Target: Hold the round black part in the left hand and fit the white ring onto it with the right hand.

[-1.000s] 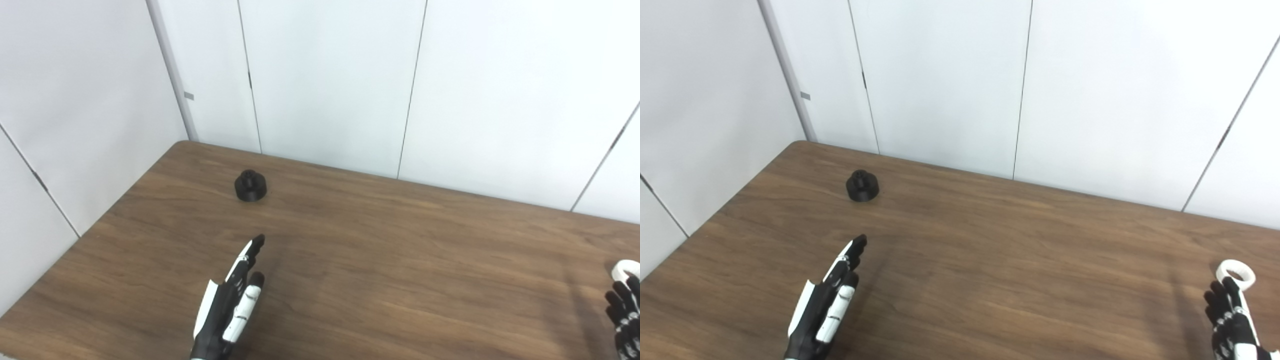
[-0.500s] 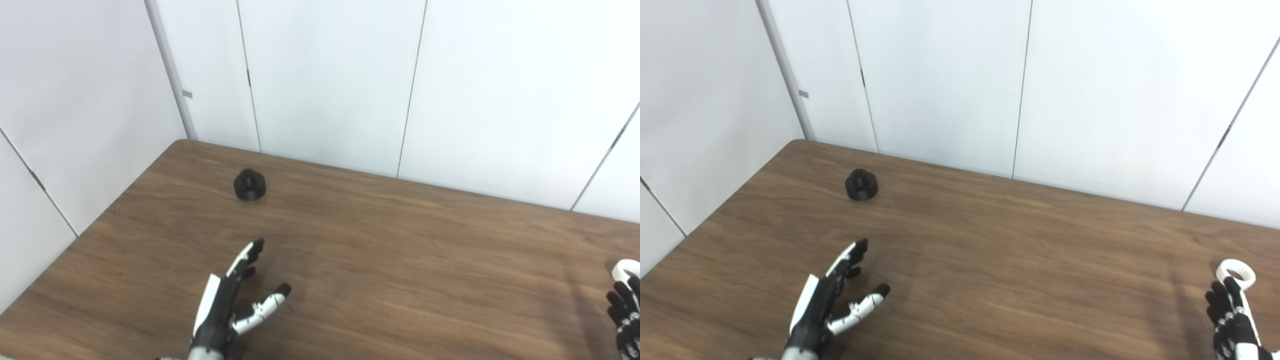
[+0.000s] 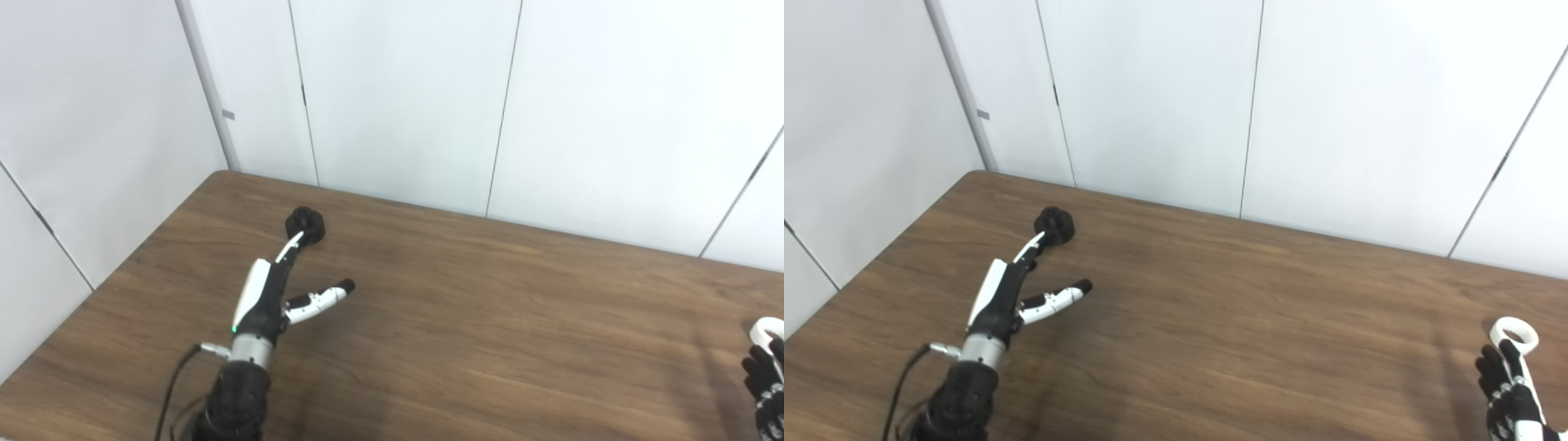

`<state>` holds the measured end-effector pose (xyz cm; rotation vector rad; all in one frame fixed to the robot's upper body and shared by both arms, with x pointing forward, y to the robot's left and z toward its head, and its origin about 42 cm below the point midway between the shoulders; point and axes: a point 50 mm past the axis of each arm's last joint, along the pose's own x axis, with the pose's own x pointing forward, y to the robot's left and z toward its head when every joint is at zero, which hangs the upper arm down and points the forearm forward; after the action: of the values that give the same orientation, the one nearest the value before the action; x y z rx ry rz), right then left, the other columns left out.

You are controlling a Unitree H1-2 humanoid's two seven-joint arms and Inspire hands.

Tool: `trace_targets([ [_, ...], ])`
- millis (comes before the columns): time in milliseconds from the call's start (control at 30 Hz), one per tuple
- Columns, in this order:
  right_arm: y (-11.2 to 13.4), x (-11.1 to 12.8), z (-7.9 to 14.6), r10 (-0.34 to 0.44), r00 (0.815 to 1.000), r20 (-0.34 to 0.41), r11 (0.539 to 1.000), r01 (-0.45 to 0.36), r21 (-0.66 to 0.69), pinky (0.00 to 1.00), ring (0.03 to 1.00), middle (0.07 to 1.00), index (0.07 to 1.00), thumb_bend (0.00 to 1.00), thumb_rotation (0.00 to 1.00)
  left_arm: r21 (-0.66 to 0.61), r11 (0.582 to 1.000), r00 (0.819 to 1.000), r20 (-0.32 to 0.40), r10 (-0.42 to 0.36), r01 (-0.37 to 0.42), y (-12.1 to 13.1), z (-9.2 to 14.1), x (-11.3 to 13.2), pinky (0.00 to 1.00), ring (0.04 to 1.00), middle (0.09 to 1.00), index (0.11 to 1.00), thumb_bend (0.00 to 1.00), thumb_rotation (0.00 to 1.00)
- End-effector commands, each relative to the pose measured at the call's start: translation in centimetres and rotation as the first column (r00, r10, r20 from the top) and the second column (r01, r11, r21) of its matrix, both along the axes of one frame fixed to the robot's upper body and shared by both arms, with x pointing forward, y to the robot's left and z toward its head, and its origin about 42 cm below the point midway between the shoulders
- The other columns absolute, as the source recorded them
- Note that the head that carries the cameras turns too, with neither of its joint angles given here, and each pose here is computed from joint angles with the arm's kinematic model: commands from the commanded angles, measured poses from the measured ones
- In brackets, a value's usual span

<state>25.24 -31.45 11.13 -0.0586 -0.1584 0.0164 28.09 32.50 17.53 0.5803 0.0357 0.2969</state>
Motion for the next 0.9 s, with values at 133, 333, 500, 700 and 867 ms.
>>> trace_targets([
  [133, 0.4, -2.6, -3.7, -0.027, 0.991, -0.128, 0.998, 0.034, 0.051, 1.0, 0.952, 0.952, 0.968, 0.47, 1.0, 0.166, 0.985, 0.999, 0.032, 0.029, -0.034, 1.9, 2.8, 2.9, 0.96, 0.978, 0.964, 0.929, 0.87, 0.38],
  [333, 0.6, -2.6, -3.7, -0.027, 0.992, -0.127, 0.998, 0.034, 0.055, 1.0, 0.945, 0.95, 0.97, 0.45, 1.0, 0.234, 0.969, 0.997, 0.038, 0.068, -0.075, 3.2, 3.5, 4.1, 0.96, 0.998, 0.975, 0.911, 0.89, 0.36],
  [500, 0.8, -2.6, -3.7, -0.028, 0.991, -0.13, 0.998, 0.036, 0.057, 1.0, 0.935, 0.941, 0.965, 0.44, 1.0, 0.261, 0.96, 0.995, 0.018, 0.101, -0.103, 4.3, 3.7, 5.1, 0.99, 1.0, 0.977, 0.908, 0.91, 0.37],
  [700, 0.9, -2.6, -3.8, -0.023, 0.99, -0.141, 0.998, 0.03, 0.049, 1.0, 0.937, 0.947, 0.972, 0.46, 1.0, 0.304, 0.944, 0.991, 0.004, 0.131, -0.126, 5.5, 4.3, 6.3, 1.0, 0.989, 0.961, 0.892, 0.92, 0.39],
  [867, 0.8, -2.7, -3.9, -0.018, 0.989, -0.146, 0.999, 0.025, 0.047, 1.0, 0.941, 0.951, 0.972, 0.47, 1.0, 0.321, 0.937, 0.99, 0.011, 0.141, -0.137, 6.3, 4.7, 7.7, 1.0, 0.978, 0.951, 0.881, 0.92, 0.37],
])
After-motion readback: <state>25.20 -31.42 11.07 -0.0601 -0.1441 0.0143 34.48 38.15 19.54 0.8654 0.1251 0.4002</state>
